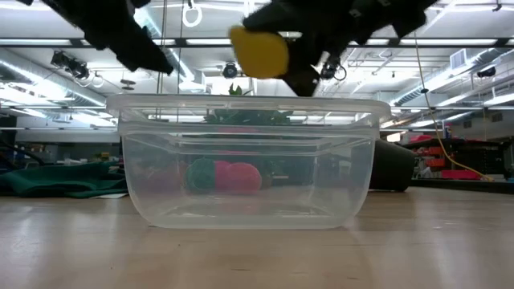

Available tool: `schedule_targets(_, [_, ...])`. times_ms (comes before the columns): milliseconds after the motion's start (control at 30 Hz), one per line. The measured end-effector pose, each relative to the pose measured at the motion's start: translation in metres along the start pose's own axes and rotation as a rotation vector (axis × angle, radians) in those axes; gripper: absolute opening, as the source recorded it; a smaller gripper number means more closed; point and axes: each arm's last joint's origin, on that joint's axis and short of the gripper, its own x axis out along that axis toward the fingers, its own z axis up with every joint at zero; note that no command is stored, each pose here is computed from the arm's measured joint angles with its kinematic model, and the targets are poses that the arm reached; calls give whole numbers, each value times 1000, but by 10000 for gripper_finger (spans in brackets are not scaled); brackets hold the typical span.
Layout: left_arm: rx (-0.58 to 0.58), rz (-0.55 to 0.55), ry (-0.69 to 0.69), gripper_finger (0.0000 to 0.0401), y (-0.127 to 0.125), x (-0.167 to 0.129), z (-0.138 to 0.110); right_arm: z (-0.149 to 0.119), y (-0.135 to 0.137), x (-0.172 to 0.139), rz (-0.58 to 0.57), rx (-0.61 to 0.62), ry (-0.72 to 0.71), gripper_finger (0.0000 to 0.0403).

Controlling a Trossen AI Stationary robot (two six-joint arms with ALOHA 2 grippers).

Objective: Pick and placing Produce into tupperware
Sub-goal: Put the yellow lemon into the transparent bin

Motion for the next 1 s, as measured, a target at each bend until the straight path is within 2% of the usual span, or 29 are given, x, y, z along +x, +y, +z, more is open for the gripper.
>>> schedule_targets(233, [-39, -32, -55, 162, -3, 3, -8, 11, 0, 29, -75, -115, 212, 150])
schedule_targets(367, [-22, -70, -67, 160, -12, 0, -9, 8, -3, 43, -97, -136, 260, 150])
schedule_targets(700, [31, -178, -83, 157, -36, -11, -14, 4, -14, 45, -177, -114, 289, 150])
schedule_targets(1000, [35, -133, -70, 149, -34, -11, -17, 1, -17, 44, -193, -88, 320, 150])
